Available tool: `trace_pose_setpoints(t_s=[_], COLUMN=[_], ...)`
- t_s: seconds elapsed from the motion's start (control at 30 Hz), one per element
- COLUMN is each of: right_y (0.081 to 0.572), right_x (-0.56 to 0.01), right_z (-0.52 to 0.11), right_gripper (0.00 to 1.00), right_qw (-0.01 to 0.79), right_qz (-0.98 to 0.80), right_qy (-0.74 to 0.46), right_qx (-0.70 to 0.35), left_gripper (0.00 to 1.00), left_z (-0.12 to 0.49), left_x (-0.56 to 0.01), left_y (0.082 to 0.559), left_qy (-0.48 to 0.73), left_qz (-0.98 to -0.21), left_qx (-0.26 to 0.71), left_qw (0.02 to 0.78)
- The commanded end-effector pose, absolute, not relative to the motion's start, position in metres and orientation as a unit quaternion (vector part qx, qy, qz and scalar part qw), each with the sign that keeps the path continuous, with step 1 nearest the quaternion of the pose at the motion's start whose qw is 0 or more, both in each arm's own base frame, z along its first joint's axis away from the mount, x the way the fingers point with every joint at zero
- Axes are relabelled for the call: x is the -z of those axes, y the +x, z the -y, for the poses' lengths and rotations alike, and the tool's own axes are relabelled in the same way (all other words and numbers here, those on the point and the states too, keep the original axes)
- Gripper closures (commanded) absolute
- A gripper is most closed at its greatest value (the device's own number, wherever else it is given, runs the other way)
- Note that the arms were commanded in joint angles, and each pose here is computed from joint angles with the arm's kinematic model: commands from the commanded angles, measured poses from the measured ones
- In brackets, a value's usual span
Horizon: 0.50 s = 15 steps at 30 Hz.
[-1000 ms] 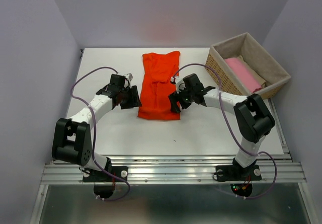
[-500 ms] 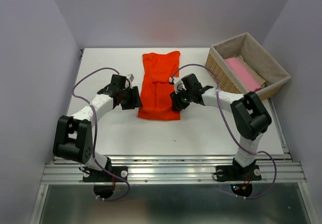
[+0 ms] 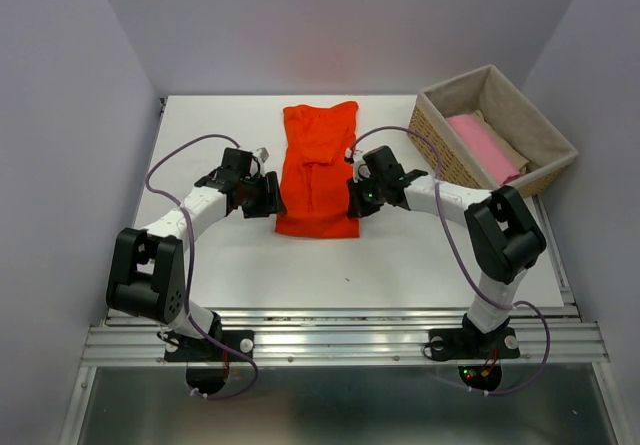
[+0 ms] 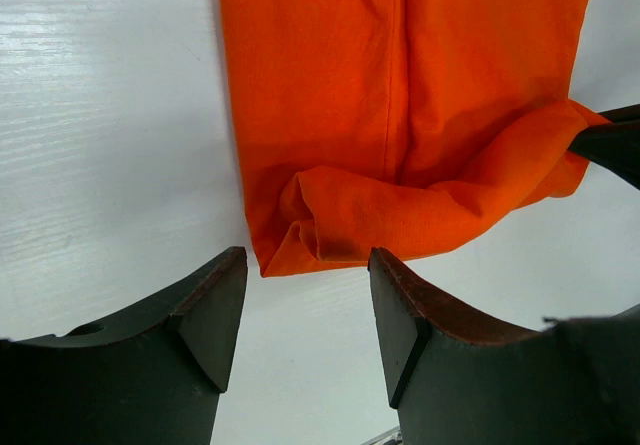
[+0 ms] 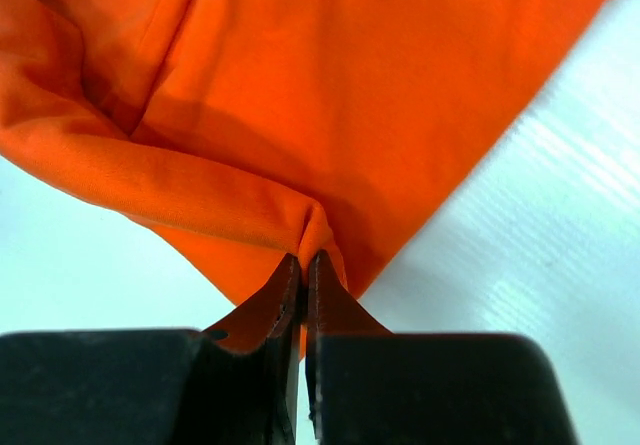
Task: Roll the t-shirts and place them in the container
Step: Roll the T-shirt to the center of the board.
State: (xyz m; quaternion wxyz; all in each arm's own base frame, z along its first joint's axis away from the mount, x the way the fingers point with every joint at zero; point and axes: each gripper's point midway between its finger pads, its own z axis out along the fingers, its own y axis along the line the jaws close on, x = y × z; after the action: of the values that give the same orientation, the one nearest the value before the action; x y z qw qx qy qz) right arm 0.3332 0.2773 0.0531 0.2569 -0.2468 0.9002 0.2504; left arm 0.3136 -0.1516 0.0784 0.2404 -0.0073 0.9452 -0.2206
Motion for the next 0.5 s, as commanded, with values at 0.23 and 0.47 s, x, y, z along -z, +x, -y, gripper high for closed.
trace_pose_setpoints(t_s=[0.23, 0.47], right_y=[0.331, 0.336], right_x=[-0.066, -0.058], right_z=[-0.271, -0.275], right_gripper=[0.99, 0.99], right_qw=[0.195, 0.186], right_qz=[-0.947, -0.948], right_qy=[-0.114, -0.117], right_qx=[-0.230, -0.230], left_gripper=[0.37, 0.35], left_z=[0.157, 0.168], left_x=[-0.086, -0.090], left_y=[0.315, 0.314], left_qy=[0.011, 0.052], left_qz=[-0.939, -0.937], left_qx=[0.231, 0.217], left_qw=[0.255, 0.269])
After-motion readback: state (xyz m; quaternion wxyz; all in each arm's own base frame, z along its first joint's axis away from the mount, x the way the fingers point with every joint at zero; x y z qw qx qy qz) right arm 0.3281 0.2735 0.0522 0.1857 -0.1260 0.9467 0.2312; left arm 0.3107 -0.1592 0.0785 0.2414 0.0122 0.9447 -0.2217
